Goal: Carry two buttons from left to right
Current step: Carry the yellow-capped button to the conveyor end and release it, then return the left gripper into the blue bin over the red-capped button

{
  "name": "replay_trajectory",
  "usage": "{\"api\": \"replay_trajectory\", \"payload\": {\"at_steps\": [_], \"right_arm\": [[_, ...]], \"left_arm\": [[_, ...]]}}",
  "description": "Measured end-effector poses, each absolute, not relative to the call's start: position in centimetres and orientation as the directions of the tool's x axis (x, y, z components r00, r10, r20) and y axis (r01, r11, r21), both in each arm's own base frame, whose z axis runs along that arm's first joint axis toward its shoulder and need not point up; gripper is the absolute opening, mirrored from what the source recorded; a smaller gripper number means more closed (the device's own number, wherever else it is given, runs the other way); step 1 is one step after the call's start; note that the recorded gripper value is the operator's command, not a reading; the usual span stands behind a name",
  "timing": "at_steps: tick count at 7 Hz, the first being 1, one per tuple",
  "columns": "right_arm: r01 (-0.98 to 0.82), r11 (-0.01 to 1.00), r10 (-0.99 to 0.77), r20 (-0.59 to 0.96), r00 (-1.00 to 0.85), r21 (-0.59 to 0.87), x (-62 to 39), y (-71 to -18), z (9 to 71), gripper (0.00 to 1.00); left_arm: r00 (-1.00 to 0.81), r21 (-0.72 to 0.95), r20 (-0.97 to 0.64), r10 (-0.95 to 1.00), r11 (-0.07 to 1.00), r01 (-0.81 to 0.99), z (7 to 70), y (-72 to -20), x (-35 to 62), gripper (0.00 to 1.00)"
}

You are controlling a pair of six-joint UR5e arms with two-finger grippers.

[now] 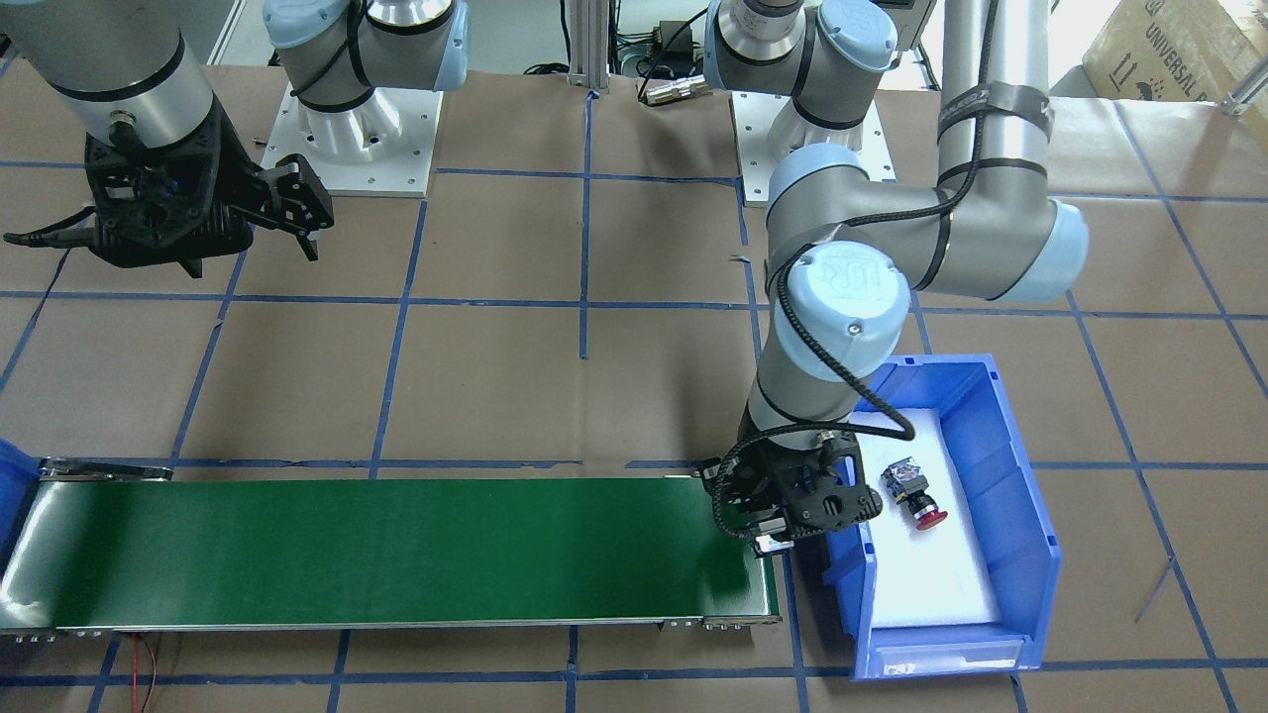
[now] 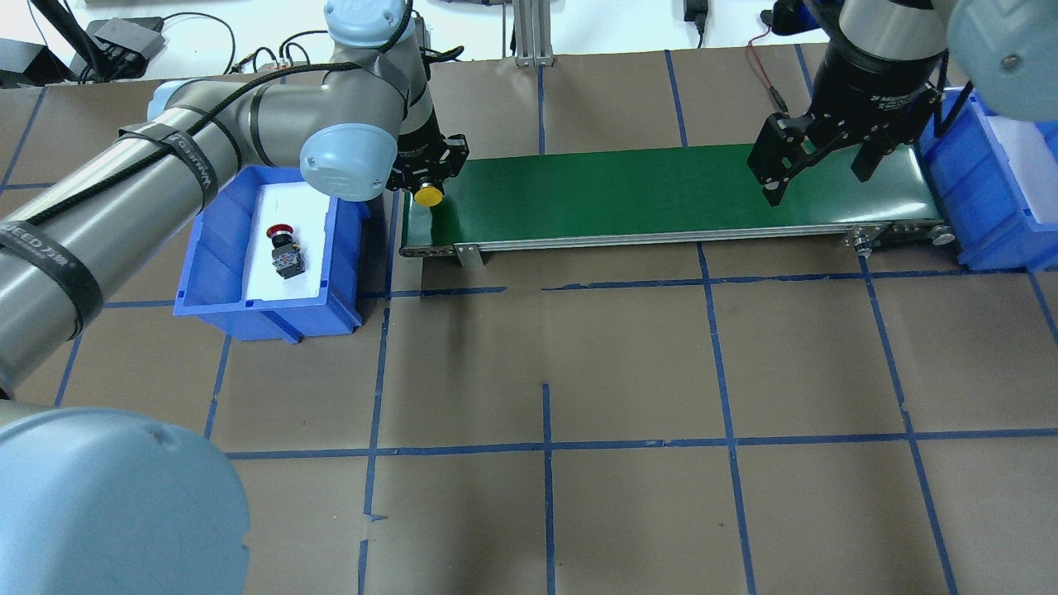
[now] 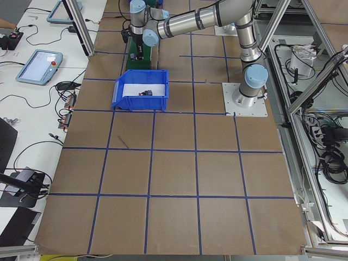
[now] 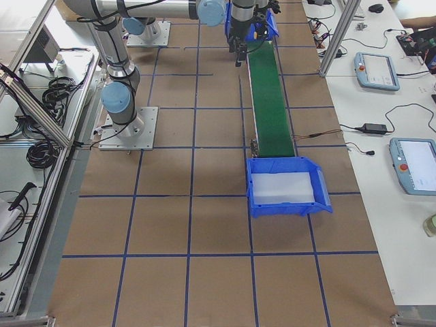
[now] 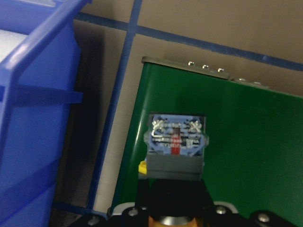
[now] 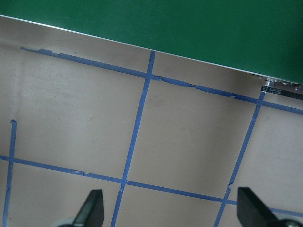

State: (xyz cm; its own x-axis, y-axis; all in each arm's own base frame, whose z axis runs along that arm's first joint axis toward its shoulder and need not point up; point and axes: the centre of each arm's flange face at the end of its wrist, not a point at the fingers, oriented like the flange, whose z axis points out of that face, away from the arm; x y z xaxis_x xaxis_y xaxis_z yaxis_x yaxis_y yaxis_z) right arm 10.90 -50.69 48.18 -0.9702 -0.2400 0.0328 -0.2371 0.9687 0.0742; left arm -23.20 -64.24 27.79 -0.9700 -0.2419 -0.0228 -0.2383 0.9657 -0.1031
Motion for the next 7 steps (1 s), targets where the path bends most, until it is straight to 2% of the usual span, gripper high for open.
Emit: {"api": "replay_trajectory", "payload": {"at_steps": [4,6,7], "right_arm": [[-0.236,0.969,-0.239,0.033,-0.97,0.073,10.9,-50.7,48.2,1.0],[-0.236,0.969,-0.239,0.032,-0.97,0.073,10.9,-50.7,48.2,1.0],[-0.236,0.969,-0.239,0.031,-0.97,0.073,10.9,-50.7,48.2,1.0]], "left_arm": [[-0.97,-0.136,-0.018,-0.244,0.961,-0.239,28.3,-64.8,-23.0,1.0],[-0.981,-0.166,-0.025,-0.194,0.968,-0.188,31.8,-66.6,-17.9,0.99],[-0.985,-0.175,-0.036,-0.166,0.972,-0.158,33.6,-67.2,-13.3,0.93]]}}
